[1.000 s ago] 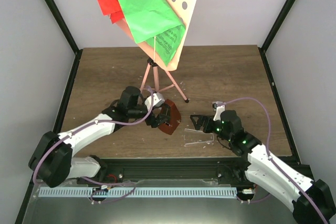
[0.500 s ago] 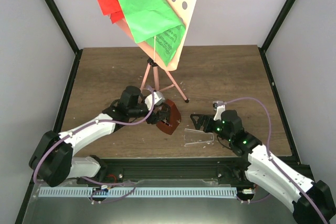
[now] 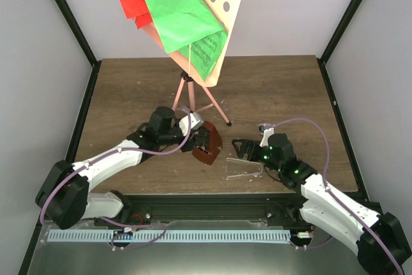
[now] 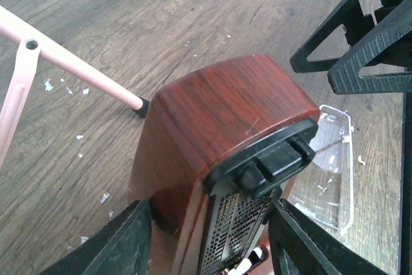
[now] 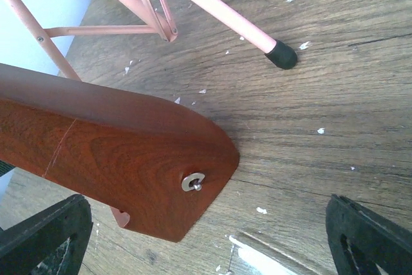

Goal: Pack up the instrument practice props

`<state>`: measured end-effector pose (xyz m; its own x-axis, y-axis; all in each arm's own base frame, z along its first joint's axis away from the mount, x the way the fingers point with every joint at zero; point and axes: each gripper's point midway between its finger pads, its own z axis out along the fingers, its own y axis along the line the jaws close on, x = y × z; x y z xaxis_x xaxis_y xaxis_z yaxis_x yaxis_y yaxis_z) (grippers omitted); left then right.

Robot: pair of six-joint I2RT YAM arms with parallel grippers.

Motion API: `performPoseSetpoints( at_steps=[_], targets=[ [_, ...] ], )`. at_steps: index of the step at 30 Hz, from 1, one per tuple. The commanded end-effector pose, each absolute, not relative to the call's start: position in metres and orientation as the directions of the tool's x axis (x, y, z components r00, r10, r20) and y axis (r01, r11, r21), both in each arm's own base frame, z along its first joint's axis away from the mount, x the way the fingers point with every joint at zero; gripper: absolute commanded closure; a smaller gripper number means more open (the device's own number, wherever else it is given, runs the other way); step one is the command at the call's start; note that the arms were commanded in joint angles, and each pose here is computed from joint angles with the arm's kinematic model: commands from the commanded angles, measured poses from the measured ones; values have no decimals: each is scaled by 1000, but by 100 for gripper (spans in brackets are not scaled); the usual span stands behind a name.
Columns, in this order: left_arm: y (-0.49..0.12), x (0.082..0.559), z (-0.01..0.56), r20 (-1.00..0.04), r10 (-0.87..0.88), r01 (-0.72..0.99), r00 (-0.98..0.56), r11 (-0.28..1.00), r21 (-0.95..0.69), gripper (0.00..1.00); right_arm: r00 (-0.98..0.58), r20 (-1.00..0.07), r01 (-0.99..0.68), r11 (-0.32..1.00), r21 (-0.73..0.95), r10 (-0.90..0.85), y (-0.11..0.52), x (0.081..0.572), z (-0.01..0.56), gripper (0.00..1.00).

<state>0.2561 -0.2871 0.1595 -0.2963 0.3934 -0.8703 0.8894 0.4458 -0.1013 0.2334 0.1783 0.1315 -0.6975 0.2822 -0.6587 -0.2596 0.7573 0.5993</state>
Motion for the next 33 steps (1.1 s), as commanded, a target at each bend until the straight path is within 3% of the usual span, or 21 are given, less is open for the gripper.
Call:
performPoseSetpoints(
  at_steps=[1, 13, 19, 28, 30, 33],
  targets=[
    [-291, 263, 175, -889, 375, 890, -261, 451, -71, 51, -682, -664, -261, 745, 614, 308, 180, 240, 141, 0],
    [-294, 258, 177, -885, 391, 899, -253, 432, -66, 59, -714, -640, -255, 746, 615, 284, 186, 241, 144, 0],
    [-305, 237, 188, -893, 348, 927, -286, 337, -166, 42, -761, -579, -259, 681, 685, 292, 201, 237, 151, 1],
    [-312, 191, 189, -871, 391, 947, -297, 235, -217, 32, -834, -504, -282, 610, 740, 225, 222, 224, 141, 20],
    [-311, 186, 193, -862, 385, 938, -332, 234, -256, 31, -846, -494, -291, 604, 742, 201, 225, 222, 139, 28],
    [-304, 182, 204, -859, 335, 913, -386, 273, -304, 30, -853, -488, -289, 613, 736, 184, 224, 219, 133, 32]
  ],
)
